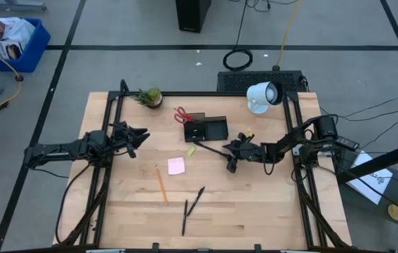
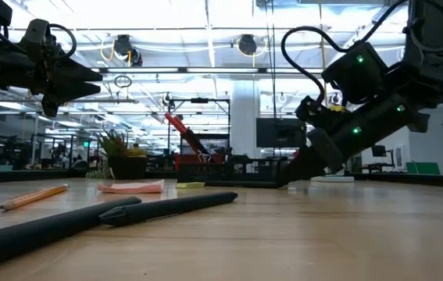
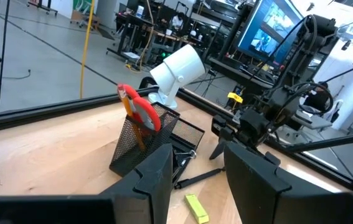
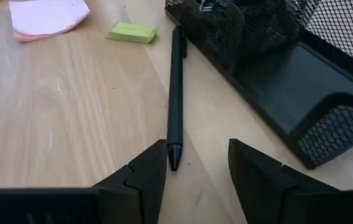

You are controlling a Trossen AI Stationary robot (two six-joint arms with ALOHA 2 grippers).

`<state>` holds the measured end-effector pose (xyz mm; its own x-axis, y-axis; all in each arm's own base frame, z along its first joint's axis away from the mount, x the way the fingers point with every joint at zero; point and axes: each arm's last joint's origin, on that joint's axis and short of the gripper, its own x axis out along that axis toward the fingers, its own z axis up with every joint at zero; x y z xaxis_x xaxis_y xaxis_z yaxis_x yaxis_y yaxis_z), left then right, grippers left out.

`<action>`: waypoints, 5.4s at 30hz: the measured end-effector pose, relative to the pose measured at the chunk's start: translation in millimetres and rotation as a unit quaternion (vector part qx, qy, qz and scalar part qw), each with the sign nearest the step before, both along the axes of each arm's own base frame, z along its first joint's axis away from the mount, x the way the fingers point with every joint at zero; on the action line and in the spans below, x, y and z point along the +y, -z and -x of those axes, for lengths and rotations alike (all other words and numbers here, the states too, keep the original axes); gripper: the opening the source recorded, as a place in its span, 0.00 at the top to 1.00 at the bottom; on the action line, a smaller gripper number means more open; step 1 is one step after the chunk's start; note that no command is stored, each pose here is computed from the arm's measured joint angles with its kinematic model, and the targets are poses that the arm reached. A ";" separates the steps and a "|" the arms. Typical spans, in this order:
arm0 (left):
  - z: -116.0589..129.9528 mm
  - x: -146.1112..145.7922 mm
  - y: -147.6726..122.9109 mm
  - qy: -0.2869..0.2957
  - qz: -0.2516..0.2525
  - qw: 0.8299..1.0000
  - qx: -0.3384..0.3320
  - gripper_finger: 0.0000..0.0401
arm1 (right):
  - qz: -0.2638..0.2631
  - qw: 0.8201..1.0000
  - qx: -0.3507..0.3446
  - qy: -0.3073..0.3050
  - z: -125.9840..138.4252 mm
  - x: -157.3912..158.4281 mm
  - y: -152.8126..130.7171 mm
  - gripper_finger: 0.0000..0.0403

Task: Pick and place office supplies into organizer
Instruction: Put the top pen into the mesh organizer

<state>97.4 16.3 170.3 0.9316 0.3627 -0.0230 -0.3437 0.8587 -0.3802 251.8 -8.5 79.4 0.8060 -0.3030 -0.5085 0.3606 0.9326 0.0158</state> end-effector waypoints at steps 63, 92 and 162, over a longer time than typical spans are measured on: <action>0.0 0.0 0.0 0.000 0.000 1.000 0.000 0.63 | 0.031 0.992 -0.095 -0.079 -22.0 43.8 8.8 0.93; -0.1 -0.2 -12.6 0.010 0.133 0.984 -0.118 0.63 | 0.037 0.961 -0.270 -0.042 -79.9 44.9 -72.8 0.93; -108.3 9.1 -37.2 0.004 0.093 0.987 -0.128 0.89 | 0.050 0.943 -0.328 -0.016 -151.8 -5.4 -109.2 0.91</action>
